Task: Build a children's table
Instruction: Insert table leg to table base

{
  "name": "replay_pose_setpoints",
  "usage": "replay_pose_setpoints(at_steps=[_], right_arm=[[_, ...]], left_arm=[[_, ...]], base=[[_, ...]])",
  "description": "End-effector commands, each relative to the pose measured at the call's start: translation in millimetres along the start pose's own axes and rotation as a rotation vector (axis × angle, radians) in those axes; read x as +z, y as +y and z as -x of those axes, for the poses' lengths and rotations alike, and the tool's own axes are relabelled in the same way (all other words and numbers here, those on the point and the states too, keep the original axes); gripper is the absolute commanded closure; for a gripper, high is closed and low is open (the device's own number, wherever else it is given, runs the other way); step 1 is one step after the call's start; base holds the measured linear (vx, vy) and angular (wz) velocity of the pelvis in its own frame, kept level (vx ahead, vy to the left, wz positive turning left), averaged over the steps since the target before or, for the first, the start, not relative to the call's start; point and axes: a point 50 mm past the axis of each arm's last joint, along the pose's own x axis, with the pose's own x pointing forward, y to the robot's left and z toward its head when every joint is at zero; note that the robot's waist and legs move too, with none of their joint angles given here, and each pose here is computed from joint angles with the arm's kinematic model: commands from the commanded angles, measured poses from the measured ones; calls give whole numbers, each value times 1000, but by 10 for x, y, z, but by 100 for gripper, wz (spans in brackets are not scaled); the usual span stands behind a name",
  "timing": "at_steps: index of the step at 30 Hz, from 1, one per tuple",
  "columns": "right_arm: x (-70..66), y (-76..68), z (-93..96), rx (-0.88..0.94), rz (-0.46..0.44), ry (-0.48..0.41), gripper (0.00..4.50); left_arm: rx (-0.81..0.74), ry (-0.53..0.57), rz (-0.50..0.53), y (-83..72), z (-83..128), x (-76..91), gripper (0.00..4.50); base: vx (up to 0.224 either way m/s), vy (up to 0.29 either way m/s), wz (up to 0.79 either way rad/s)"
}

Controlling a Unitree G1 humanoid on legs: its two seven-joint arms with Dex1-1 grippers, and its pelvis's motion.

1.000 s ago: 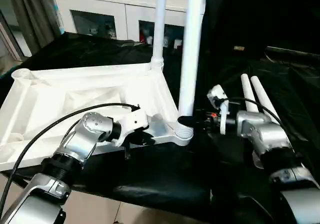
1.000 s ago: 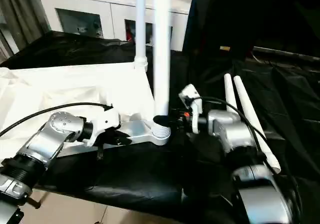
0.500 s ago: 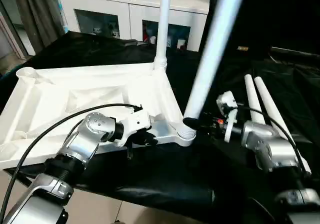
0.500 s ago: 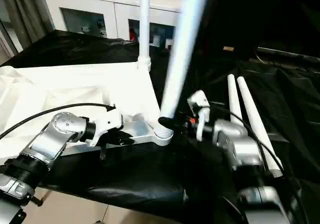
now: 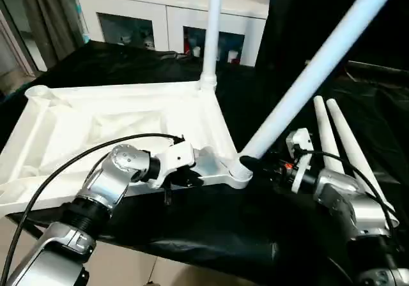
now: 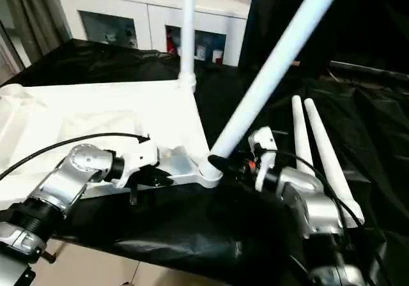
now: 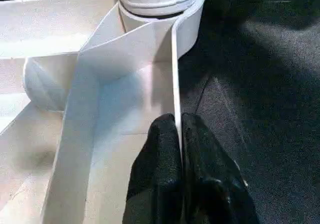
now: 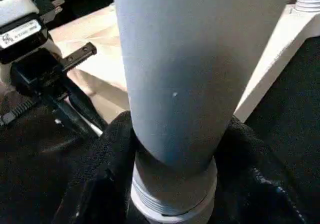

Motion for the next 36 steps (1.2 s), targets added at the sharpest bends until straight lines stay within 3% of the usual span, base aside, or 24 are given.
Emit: replay_pose_setpoints(at_steps=[1, 11, 24, 36], right_arm=[[-151, -1, 58, -17, 15, 118, 258], [-96, 54, -56, 76, 93, 253, 258], [-107, -1, -104, 239, 81, 416, 258], [-156, 21, -109, 363, 79, 497, 258]], left_arm=[[51, -38, -72, 107, 60, 170, 450], [33, -19, -84, 96, 45, 152, 450], [-59, -37, -89, 21, 33, 177, 450], [-152, -30, -110, -70, 47, 182, 450]], base=[[0, 0, 0], [0, 0, 0], [0, 0, 0], [0, 0, 0]])
